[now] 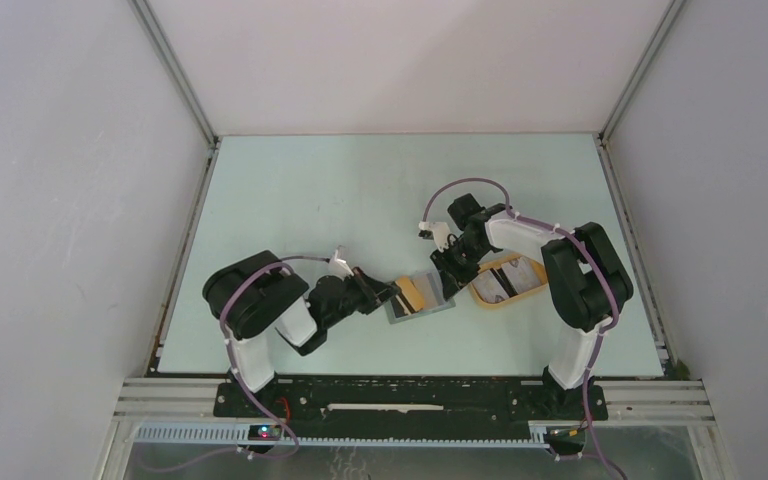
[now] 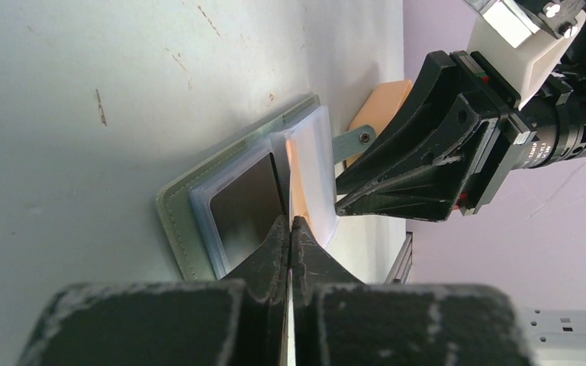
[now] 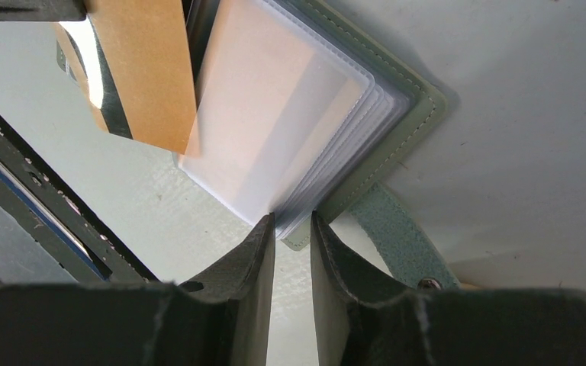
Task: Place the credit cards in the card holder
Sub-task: Insert the credit card into the card holder.
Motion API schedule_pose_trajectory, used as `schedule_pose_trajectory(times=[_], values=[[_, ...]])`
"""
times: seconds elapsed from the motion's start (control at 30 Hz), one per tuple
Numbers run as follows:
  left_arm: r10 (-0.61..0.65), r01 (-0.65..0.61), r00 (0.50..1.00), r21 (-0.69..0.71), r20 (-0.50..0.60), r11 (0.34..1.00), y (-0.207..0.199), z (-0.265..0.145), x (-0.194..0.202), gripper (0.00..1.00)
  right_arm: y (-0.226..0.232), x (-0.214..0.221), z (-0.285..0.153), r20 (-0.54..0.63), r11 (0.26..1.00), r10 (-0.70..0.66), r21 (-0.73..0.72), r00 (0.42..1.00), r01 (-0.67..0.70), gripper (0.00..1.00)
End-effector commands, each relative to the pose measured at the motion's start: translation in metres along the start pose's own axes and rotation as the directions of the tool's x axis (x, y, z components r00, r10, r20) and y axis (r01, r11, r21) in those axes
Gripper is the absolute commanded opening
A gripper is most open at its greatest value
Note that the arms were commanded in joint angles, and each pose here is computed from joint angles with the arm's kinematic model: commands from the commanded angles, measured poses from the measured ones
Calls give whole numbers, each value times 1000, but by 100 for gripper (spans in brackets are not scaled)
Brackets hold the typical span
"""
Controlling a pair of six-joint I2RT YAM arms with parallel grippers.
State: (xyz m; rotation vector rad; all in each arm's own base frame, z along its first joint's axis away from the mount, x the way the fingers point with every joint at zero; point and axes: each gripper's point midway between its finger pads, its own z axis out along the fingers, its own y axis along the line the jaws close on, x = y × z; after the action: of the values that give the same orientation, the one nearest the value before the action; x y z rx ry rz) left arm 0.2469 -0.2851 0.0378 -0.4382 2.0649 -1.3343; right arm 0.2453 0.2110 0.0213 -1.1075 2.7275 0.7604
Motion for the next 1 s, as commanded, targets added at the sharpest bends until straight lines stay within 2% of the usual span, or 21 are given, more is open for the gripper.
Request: schedule_pose_trajectory(times=[0.0, 0.2, 0.6, 0.97], values=[[36, -38, 999, 63, 19, 997, -13, 6, -5, 0, -3, -10, -1, 14, 1000, -7, 17, 1000, 7, 31], [19, -20, 1000, 65, 13, 998, -12, 6, -4, 0, -3, -9, -1, 12, 1000, -6, 15, 1000, 6, 31], [-8, 8, 997, -5, -81, 1000, -3, 10, 11, 0, -3, -10, -1, 13, 1000, -7, 14, 1000, 7, 31], [-35, 33, 995, -21, -99, 999, 1, 17, 14, 0, -3, -10, -2, 16, 1000, -7, 14, 1000, 7, 31]])
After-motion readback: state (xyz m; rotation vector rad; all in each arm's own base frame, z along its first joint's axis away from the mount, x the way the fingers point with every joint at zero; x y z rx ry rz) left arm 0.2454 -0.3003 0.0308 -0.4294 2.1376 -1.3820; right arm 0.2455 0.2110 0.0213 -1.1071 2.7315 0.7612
